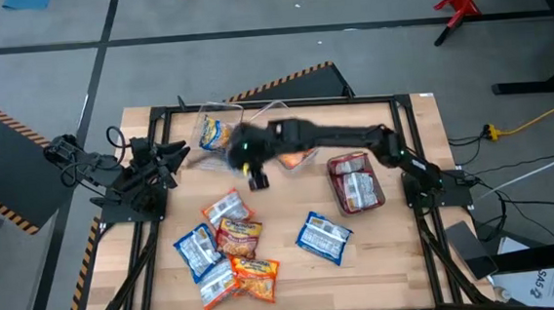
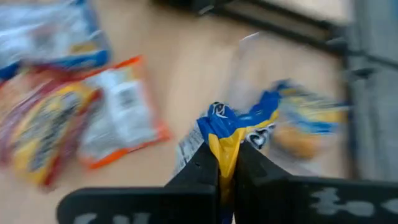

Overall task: Sort Maruchan noodles
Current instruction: Put the blue noodle pack into the left transparent bin

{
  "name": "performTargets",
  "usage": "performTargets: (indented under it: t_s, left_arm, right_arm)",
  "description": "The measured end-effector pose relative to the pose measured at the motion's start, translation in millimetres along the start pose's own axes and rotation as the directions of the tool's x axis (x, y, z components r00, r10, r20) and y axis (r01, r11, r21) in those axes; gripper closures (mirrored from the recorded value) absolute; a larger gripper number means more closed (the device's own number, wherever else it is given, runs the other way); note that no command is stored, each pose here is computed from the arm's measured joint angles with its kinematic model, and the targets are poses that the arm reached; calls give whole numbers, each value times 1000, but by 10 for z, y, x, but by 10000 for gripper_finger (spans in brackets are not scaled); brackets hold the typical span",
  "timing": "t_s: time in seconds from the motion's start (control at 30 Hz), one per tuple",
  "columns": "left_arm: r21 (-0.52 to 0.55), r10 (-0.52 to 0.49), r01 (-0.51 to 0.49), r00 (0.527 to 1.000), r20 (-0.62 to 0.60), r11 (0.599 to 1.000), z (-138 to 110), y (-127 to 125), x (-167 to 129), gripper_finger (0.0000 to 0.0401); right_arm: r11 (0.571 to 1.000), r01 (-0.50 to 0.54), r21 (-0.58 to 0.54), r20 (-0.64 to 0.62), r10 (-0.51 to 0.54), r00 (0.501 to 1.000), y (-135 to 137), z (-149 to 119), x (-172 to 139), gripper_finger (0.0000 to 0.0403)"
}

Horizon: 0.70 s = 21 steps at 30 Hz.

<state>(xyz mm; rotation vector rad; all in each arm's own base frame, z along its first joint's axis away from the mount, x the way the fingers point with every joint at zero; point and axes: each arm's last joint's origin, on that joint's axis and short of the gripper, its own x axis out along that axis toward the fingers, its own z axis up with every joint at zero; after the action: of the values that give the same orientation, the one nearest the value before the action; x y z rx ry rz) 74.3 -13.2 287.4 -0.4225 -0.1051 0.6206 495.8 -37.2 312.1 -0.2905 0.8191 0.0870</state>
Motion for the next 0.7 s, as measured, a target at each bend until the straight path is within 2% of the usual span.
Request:
performTargets:
  t_s: [0.17,0.33,0.43,0.53,0.7]
  left_arm:
    - [-19,1,-1,1000,1,1000,2,0,0,260]
    - [-34,6,-6,1000,4,999,3,2,0,260]
    - [-52,15,-15,1000,9,999,4,4,0,260]
    - [-56,35,-34,999,20,998,8,10,-1,260]
    - [-56,67,-65,997,37,996,13,20,-1,260]
  right_arm:
    - [992,124,18,144,-125,982,-350,53,-41,402]
    - [957,278,79,314,-289,904,-707,113,-14,402]
    - [949,282,140,337,-314,887,-859,22,193,403]
    - [952,266,148,307,-300,903,-909,-107,438,403]
    - [945,307,115,174,-323,930,-851,-296,771,403]
